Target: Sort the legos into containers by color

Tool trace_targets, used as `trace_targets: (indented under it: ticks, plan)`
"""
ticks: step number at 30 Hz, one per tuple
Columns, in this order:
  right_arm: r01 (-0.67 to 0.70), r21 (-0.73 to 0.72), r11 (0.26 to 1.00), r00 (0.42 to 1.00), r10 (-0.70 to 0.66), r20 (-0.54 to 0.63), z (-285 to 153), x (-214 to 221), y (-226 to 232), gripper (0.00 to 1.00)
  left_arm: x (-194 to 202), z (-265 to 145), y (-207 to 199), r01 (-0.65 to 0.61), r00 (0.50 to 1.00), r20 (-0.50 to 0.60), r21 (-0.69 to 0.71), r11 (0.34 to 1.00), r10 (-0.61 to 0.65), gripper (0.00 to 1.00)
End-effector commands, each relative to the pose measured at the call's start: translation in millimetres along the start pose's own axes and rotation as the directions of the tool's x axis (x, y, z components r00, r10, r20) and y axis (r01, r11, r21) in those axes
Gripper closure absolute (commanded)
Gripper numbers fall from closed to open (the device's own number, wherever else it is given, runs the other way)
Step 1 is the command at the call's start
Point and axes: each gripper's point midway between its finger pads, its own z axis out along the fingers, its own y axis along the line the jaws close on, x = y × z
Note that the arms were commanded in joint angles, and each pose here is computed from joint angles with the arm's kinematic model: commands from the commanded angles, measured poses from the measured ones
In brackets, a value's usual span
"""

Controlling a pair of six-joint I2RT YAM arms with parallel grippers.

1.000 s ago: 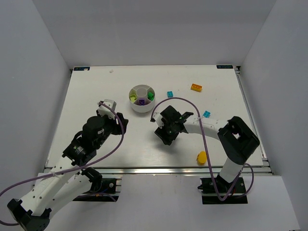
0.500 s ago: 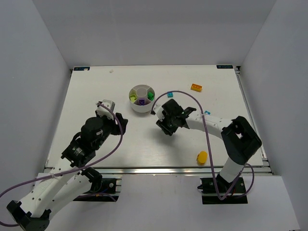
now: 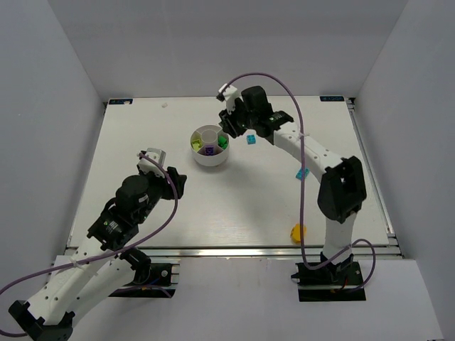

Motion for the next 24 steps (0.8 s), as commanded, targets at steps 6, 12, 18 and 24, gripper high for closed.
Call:
trace_targets:
  ticks: [6, 12, 18, 24]
  plan:
    - [-0.139, -0.073, 0.988, 0.990, 0.139, -0.002, 42, -2, -13, 1.00, -3, -3, 6, 0.011, 1.000, 0.017, -0.029, 1.000, -0.010, 0.28]
    - [-0.203, -0.099, 0.974, 0.979, 0.202, -0.016, 46, 13, -15, 1.00, -3, -3, 4, 0.010, 1.000, 0.017, -0.019, 1.000, -0.010, 0.28]
    - [-0.212, -0.118, 0.970, 0.977, 0.207, -0.053, 53, 33, -12, 1.00, -3, -3, 4, 0.010, 1.000, 0.018, -0.014, 1.000, -0.010, 0.28]
    - [-0.216, -0.124, 0.969, 0.975, 0.207, -0.081, 59, 46, -11, 1.00, -2, -3, 3, 0.010, 1.000, 0.015, -0.010, 1.000, -0.010, 0.28]
